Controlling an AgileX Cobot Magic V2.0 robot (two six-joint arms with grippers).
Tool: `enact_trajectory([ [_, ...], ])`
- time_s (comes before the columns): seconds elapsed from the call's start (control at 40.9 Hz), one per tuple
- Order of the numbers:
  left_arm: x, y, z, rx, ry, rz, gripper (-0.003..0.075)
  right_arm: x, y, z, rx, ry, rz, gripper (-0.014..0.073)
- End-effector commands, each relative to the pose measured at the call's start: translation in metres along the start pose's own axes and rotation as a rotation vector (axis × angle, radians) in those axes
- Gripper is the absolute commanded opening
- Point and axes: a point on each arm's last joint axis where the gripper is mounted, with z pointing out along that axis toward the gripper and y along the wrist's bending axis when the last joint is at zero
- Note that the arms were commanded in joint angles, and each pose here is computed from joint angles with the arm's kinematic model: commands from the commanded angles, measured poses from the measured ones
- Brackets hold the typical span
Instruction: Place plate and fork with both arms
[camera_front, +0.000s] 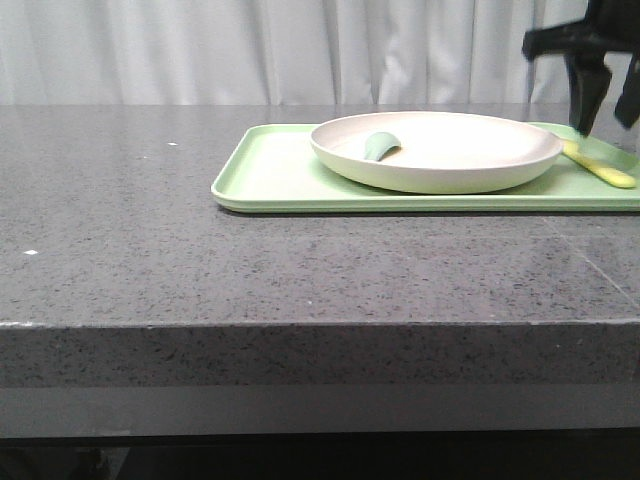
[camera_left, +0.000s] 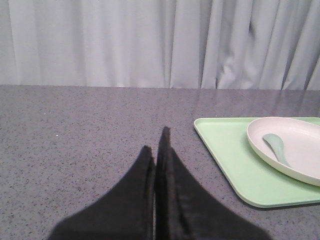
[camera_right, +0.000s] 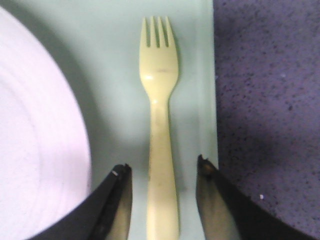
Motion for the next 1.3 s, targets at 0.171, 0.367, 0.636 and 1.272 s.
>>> enact_trajectory([
  [0.171,-0.017,-0.001,-0.002,0.006,-0.110,-0.002,-0.0018,-0.005,-0.010,-0.085,-0.017,-0.208,0.005,-0.0051],
  [0.367,-0.017,-0.001,-0.002,0.006,-0.110,-0.002,-0.0018,0.005,-0.014,-0.118,-0.024,-0.256,0.005,-0.0113],
  [0.636,-0.017,-0.001,-0.002,0.006,-0.110,-0.002,-0.0018,0.063,-0.008,-0.154,-0.094,-0.363,-0.068,-0.0113],
  [1.272,-0.017,-0.001,-0.002,0.006,-0.110,-0.002,-0.0018,0.258,-0.047,-0.177,-0.249,-0.905,-0.087,-0.0113],
])
